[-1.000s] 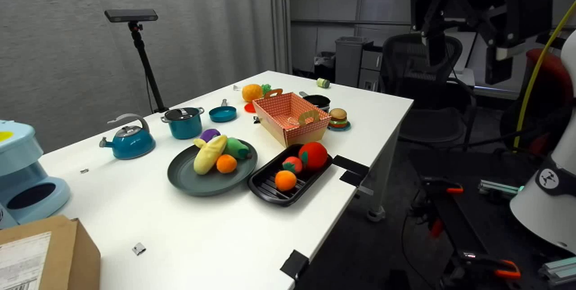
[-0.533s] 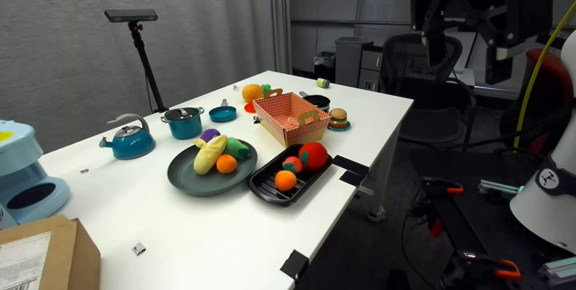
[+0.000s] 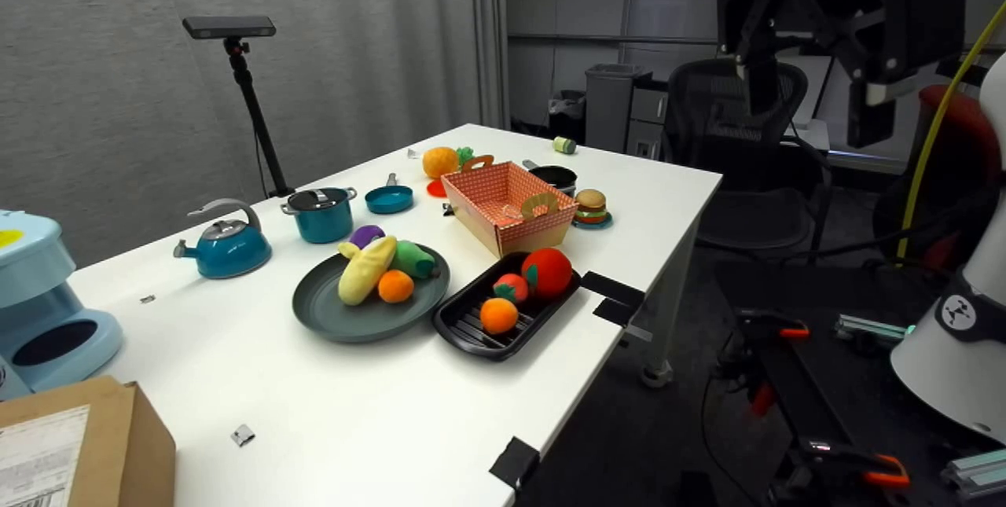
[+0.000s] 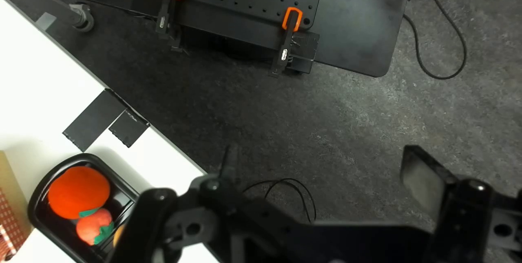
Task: Put the banana plush toy in the basket
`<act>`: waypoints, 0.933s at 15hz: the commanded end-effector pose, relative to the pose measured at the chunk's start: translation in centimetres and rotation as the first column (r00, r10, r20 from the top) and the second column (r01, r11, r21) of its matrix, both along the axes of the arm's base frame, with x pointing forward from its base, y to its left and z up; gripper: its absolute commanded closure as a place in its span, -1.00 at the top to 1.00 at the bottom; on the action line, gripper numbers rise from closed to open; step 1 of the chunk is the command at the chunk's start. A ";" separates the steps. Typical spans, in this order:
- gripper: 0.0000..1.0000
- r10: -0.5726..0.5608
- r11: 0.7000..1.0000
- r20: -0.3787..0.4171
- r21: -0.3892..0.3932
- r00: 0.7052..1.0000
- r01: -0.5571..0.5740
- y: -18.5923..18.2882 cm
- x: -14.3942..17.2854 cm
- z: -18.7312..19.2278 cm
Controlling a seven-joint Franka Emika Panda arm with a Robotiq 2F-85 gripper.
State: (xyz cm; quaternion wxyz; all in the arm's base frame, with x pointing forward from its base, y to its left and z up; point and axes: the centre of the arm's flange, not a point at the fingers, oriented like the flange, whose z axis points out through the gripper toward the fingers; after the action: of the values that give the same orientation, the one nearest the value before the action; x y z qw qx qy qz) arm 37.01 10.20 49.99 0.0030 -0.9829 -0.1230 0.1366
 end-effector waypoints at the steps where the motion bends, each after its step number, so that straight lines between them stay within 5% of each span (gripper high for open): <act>1: 1.00 0.000 1.000 0.000 0.000 1.000 0.000 0.0 0.0 0.0; 14: 1.00 -0.001 1.000 0.009 0.001 1.000 0.001 -0.1 0.0 0.0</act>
State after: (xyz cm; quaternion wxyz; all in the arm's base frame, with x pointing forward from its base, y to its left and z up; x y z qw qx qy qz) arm 37.01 10.20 49.97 0.0029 -0.9829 -0.1230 0.1368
